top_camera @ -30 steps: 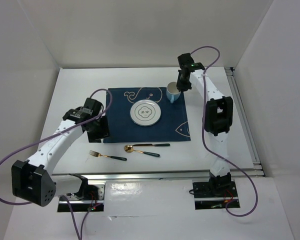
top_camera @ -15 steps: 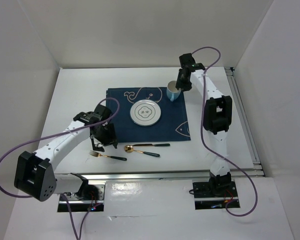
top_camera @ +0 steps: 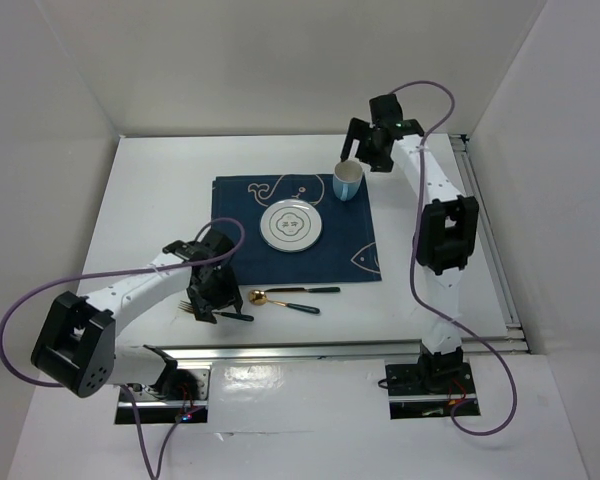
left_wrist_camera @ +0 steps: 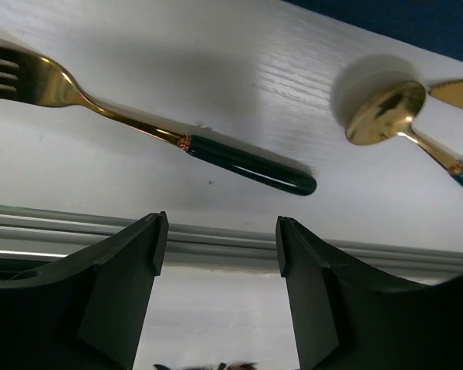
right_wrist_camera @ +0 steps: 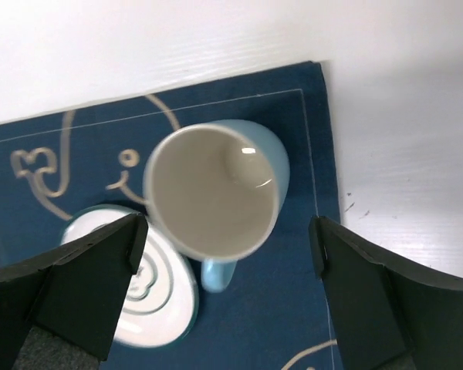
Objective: Set the dinner table for one person
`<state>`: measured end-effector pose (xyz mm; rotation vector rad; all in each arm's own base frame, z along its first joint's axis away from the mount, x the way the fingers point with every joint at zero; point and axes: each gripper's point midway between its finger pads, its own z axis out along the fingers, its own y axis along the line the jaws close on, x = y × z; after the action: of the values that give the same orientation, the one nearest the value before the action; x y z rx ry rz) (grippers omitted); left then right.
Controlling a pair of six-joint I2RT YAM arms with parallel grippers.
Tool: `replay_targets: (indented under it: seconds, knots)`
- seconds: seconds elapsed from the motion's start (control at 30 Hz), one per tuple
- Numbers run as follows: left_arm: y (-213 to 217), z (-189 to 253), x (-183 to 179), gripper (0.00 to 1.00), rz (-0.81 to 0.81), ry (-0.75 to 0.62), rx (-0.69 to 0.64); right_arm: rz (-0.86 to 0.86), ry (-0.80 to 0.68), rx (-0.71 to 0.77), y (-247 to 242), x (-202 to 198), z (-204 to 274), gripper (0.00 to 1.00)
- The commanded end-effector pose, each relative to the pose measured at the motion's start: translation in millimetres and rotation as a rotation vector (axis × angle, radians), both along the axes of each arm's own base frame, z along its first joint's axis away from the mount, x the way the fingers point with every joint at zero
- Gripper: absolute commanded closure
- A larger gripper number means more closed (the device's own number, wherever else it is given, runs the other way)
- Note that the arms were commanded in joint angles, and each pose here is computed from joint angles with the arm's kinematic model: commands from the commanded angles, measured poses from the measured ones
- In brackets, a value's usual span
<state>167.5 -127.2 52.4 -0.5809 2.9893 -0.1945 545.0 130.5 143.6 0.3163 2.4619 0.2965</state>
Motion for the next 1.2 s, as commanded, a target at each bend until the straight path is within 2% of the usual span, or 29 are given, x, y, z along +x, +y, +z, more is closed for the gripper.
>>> replay_targets:
  seconds: [0.0,0.2,0.43,0.5,0.63,0.67,0.77,0.8,0.87,0.9,0.93,1.0,1.03,1.07,1.1,1.17]
  knots:
    - [-7.0,-9.3,6.8,0.25,0.105,-0.028,-0.024,0.016,-0.259,0.080,1.0,-4.4,115.0,0.01]
    - [-19.7,-18.7,19.2,0.28,0.238,-0.053,-0.061,0.093,-0.305,0.129,10.1,-28.5,145.7,0.01]
    - [-4.9,-49.0,9.4,0.35,0.306,0.014,0.040,0.126,-0.329,0.093,8.2,-46.5,161.5,0.01]
    - [-7.8,-51.0,6.3,0.40,0.305,0.031,0.038,0.118,-0.315,0.084,5.8,-49.1,155.4,0.01]
    - [0.0,-54.1,-8.4,0.58,0.315,0.084,0.077,0.118,-0.300,0.081,3.7,-59.0,151.4,0.01]
    - [3.8,-50.3,-8.8,0.71,0.317,0.070,0.089,0.124,-0.288,0.073,3.2,-60.0,145.5,0.01]
    - [16.4,-29.0,-10.5,0.92,0.294,0.034,0.135,0.123,-0.289,0.063,-2.9,-64.9,148.4,0.01]
    - [19.4,-14.8,-7.3,1.00,0.265,-0.018,0.126,0.138,-0.279,0.045,-4.3,-67.4,145.3,0.01]
    - [27.8,6.6,-0.5,1.00,0.223,-0.089,0.149,0.168,-0.271,0.032,-4.8,-76.5,144.3,0.01]
    - [28.6,17.8,3.3,1.00,0.111,-0.138,0.140,0.183,-0.248,0.030,-4.1,-80.3,137.3,0.01]
    - [30.8,25.4,8.8,1.00,0.087,-0.162,0.156,0.190,-0.248,0.038,-3.3,-85.9,139.1,0.01]
    - [20.2,47.7,19.6,1.00,0.046,-0.180,0.122,0.221,-0.225,0.019,-1.7,-102.2,128.9,0.01]
    - [12.3,56.9,28.6,1.00,-0.042,-0.210,0.107,0.253,-0.231,0.000,1.6,-108.2,126.2,0.01]
    - [10.6,57.5,31.7,1.00,-0.048,-0.167,0.129,0.293,-0.255,-0.002,13.0,-120.5,133.2,0.01]
    - [4.3,75.6,48.5,1.00,-0.059,-0.209,0.125,0.325,-0.217,-0.016,17.6,-132.7,116.0,0.01]
    - [-3.0,74.1,67.1,1.00,-0.149,-0.192,0.154,0.411,-0.242,-0.068,36.8,-155.5,116.3,0.01]
